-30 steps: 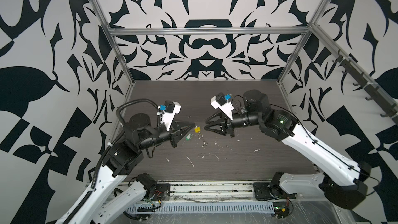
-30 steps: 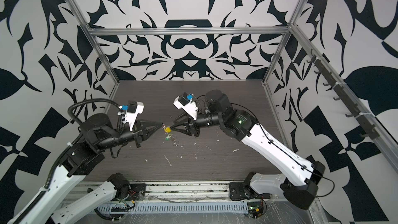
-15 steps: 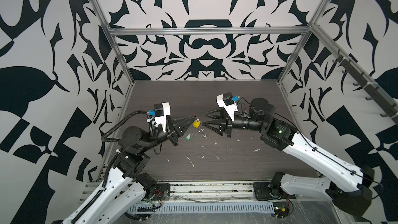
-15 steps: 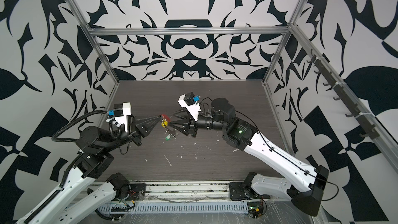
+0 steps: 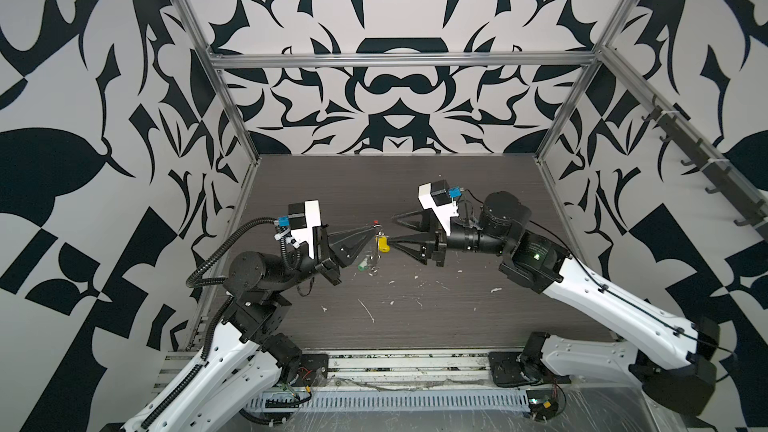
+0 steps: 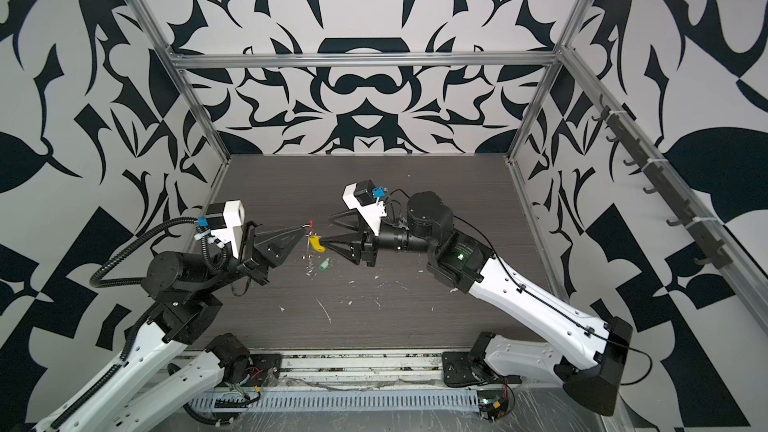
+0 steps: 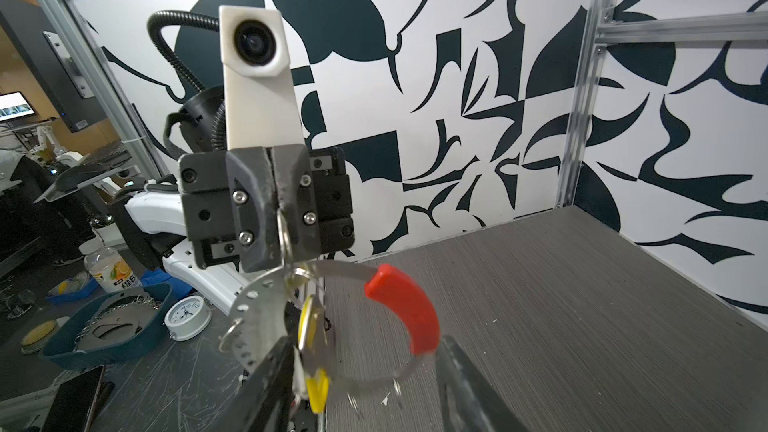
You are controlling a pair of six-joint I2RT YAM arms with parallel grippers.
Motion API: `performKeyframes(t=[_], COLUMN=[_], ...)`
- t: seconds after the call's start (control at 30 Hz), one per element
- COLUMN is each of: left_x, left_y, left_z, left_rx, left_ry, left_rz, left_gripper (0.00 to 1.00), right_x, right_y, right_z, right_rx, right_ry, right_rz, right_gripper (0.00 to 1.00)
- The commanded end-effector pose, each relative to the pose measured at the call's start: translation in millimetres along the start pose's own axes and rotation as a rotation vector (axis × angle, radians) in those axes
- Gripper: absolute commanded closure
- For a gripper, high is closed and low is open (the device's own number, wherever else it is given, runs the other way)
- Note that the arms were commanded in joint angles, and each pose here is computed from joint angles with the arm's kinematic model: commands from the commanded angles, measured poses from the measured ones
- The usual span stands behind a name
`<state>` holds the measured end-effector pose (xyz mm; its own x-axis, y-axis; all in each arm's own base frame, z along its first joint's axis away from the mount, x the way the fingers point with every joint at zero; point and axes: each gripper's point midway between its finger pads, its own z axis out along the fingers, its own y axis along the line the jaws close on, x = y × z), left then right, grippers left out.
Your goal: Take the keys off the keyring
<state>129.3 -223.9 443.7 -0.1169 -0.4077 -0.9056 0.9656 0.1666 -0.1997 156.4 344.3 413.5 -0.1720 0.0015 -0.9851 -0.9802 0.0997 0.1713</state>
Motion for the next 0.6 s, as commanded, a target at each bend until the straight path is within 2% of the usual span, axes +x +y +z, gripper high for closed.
performKeyframes(t=[0.0, 0.3, 0.57], left_x=[-8.3, -9.1, -9.4], left_y=[-5.1, 0.1, 1.9], left_z=[-0.9, -0.5, 1.2], left_rx=[0.019, -0.003, -0.006], left_ry=[-0.038, -0.053, -0.055], left_rz=[0.017, 0.016, 0.011], left_gripper=[1.00, 1.00, 1.00], right_x=[-16.0, -17.2, -15.3], right_y=[15.2, 19.3, 19.7], right_z=[-2.2, 2.8, 9.3], right_rx=[-0.063, -0.100, -0.118], right_ry=[-0.063, -0.076, -0.068], right_rz=[-0.030, -0.022, -0.018], right_gripper=[0.42, 0.41, 0.49])
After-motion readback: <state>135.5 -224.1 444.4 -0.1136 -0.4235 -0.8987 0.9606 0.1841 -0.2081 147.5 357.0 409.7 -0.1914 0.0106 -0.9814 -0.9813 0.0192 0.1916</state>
